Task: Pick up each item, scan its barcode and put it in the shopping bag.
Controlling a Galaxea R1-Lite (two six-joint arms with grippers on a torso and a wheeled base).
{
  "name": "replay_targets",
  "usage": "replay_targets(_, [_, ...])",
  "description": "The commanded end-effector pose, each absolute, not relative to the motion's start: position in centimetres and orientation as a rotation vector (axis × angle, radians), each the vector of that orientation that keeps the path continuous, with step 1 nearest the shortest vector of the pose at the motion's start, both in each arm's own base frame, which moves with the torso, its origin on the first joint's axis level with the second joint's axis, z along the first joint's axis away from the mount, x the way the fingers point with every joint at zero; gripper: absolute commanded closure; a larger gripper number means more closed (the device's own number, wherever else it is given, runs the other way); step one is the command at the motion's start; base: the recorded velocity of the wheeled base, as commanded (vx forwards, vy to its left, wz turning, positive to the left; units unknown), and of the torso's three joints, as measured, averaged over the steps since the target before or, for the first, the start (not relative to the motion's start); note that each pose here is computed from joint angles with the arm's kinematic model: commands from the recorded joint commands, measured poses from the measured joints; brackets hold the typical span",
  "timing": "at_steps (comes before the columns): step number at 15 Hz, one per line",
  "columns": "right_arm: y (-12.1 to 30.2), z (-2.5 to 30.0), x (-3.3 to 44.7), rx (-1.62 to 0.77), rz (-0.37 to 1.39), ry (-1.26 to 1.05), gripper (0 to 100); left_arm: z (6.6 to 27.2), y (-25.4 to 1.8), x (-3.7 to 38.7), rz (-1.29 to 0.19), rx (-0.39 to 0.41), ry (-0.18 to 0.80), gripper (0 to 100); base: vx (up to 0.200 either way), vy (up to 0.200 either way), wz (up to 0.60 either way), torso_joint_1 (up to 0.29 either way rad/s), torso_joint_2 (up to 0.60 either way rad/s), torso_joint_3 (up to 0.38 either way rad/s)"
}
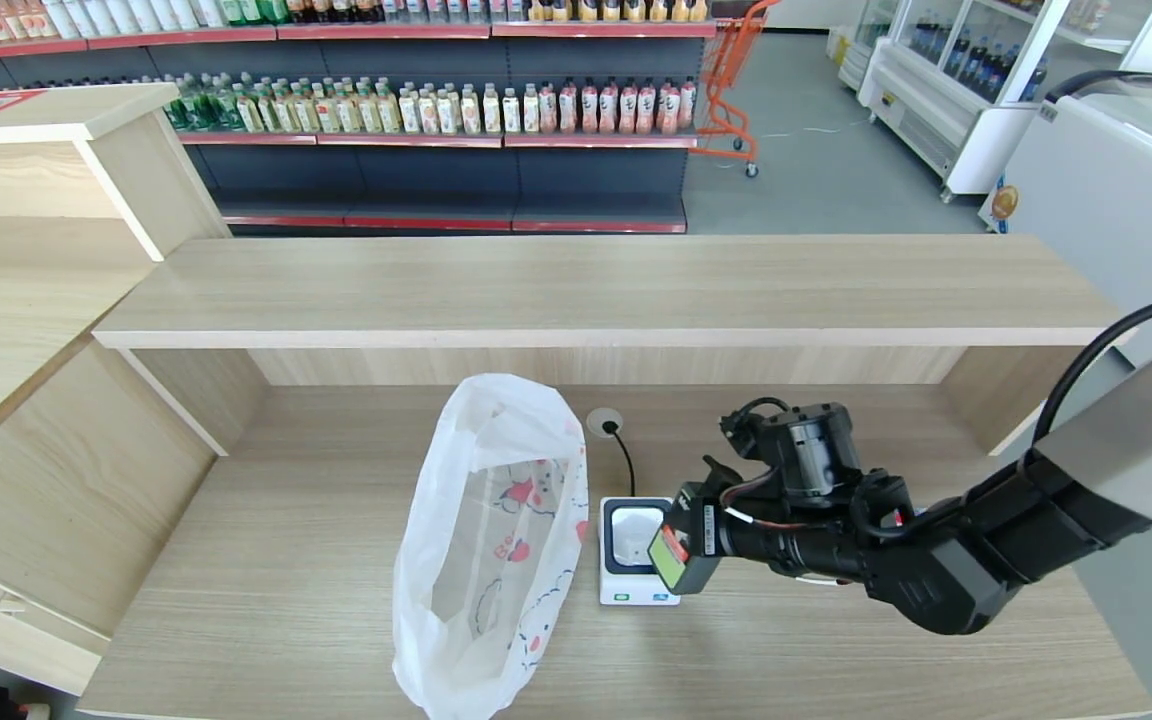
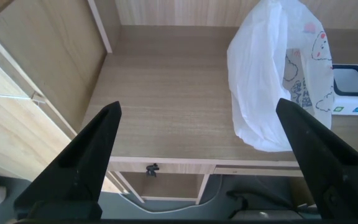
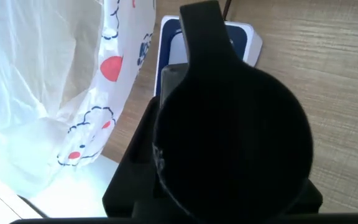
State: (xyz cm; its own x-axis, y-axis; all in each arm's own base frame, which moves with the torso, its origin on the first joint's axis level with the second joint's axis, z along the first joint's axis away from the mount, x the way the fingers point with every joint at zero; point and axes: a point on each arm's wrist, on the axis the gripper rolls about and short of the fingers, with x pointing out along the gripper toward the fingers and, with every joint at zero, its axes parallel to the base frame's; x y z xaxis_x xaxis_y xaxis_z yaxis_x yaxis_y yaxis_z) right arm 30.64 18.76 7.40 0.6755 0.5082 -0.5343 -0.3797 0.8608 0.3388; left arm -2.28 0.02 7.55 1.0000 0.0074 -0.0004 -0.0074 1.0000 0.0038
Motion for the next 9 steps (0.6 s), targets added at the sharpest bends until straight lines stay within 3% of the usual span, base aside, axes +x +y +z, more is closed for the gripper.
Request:
replay_targets(1, [19.5,6.5,31.2,0.201,0.51,0.673,100,7.5,0.0,-2.3,0.008,0.003,0.0,0,0.0,0.0,0.0,0.0,0.0,0.0])
replay_targets(9, [22.1,4.3,33.6,0.174,0.54,0.653,100,7.5,0.0,-2.3,0.008,0.005,0.0,0,0.0,0.0,0.0,0.0,0.0,0.0])
